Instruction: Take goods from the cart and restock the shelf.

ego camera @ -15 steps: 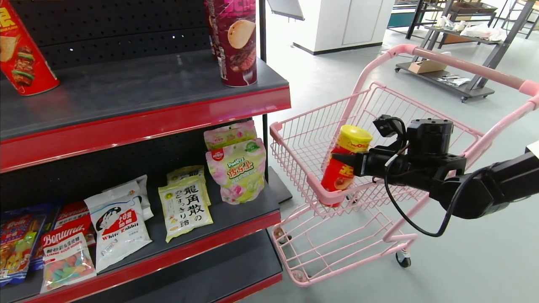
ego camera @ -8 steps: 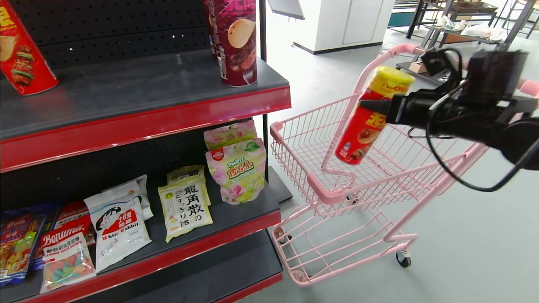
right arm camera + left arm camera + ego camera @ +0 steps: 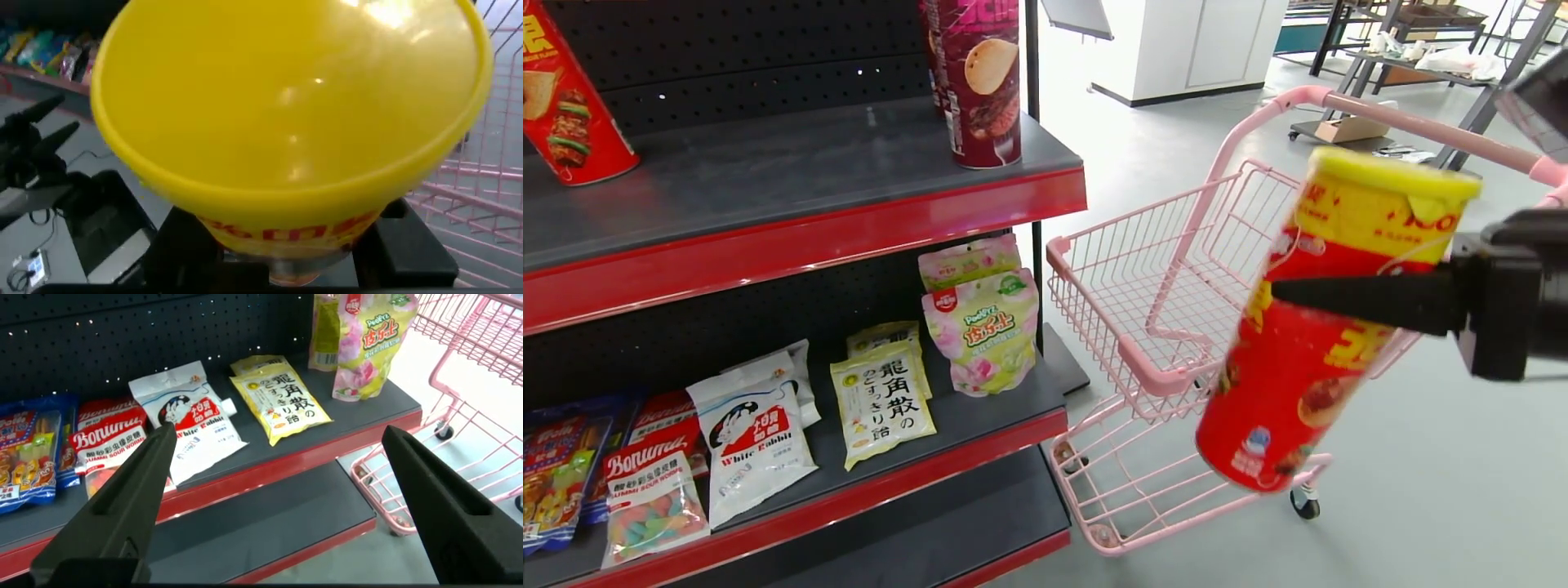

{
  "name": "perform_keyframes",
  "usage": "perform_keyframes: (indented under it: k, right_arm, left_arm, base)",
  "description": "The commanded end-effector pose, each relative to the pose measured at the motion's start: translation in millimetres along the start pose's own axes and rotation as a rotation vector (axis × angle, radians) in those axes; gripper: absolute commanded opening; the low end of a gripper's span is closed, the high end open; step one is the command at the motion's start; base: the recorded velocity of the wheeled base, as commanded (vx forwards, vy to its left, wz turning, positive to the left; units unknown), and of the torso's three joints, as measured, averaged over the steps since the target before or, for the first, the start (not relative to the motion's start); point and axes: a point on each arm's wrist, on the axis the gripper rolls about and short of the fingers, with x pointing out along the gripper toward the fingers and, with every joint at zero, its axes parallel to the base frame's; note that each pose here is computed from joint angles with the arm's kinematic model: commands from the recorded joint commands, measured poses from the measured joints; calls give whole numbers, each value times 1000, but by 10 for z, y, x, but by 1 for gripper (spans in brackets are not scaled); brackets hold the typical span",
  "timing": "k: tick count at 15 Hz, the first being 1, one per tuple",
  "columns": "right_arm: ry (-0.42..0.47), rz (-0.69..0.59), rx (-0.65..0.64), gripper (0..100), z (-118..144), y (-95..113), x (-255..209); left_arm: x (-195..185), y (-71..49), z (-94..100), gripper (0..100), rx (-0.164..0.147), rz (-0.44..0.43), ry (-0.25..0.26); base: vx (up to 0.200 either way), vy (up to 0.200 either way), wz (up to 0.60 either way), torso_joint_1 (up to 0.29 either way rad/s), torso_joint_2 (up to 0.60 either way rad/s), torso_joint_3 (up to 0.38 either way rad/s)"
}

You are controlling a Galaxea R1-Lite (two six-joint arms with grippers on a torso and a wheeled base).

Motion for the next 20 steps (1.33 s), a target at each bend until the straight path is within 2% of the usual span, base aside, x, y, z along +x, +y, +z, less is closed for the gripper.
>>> perform_keyframes:
  k: [1,4,7,11,20]
  right_arm:
    - [81,24,-37,0,-256,40,-1]
    - [112,-6,-23,0,-310,-50,85]
    - [58,-45,-61,0,-262,-157,148]
    - [45,-59,-79,0,-250,-167,121]
    - [-2,-51,-109,0,-37,-179,202]
  left_arm:
    - [1,0,0,100,0,0,1]
    - [1,0,0,100,0,-1,1]
    - [1,0,0,100,0,0,1]
    - [1,0,0,100,0,0,1]
    - [1,0,0,100,0,0,1]
  base:
    - [0,0,0,0,0,0]
    - [0,0,0,0,0,0]
    - [0,0,0,0,0,0]
    - [0,0,0,9,-49,-41]
    - [0,0,0,114,-461,-345]
